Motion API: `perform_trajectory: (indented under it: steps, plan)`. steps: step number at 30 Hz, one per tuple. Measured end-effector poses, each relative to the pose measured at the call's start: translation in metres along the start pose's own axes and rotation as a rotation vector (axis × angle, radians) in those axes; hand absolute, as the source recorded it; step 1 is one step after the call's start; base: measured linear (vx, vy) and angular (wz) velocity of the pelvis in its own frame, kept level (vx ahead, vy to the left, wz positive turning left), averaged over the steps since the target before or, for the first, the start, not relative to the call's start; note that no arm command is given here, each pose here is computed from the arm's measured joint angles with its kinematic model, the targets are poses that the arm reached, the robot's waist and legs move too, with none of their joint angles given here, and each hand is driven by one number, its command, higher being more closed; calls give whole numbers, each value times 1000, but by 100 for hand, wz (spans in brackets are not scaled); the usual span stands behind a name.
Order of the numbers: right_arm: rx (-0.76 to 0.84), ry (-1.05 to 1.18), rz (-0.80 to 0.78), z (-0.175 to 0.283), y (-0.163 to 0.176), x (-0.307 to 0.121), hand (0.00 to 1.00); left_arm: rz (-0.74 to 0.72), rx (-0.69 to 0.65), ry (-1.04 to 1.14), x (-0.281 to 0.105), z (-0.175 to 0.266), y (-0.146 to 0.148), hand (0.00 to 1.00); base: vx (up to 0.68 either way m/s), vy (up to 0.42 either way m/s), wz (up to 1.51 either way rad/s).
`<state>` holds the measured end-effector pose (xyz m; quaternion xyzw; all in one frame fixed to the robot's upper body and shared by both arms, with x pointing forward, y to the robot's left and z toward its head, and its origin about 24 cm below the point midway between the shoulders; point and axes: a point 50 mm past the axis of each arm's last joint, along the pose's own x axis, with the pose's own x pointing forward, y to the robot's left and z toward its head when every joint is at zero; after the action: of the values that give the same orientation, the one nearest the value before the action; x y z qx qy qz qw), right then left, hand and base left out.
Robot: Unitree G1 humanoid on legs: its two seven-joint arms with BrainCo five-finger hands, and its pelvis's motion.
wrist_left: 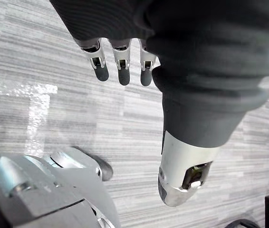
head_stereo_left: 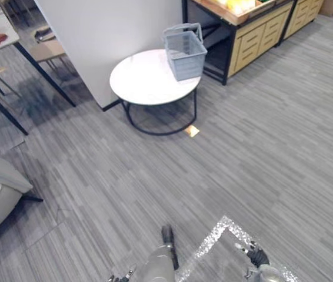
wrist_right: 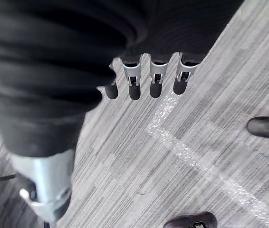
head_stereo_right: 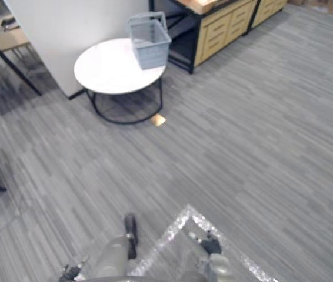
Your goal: Pick vegetable in the basket
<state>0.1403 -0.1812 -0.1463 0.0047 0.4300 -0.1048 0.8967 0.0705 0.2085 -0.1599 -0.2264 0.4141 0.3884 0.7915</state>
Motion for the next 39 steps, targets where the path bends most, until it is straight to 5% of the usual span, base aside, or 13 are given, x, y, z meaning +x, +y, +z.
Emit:
perform_trajectory:
  steps: [13,27,39]
  plan:
    - [102,65,-75,-25,-16,-8,0,-152,321,-68,6,20,-16,0,483,236,-13]
    - [172,-41,-138,1,-32,-3,0,-239,159,-42,-3,8,-71,0,447,-223,11]
    - [90,-8,-70,-4,-17,-3,0,-277,141,-112,-5,21,-75,0,494,-183,-23]
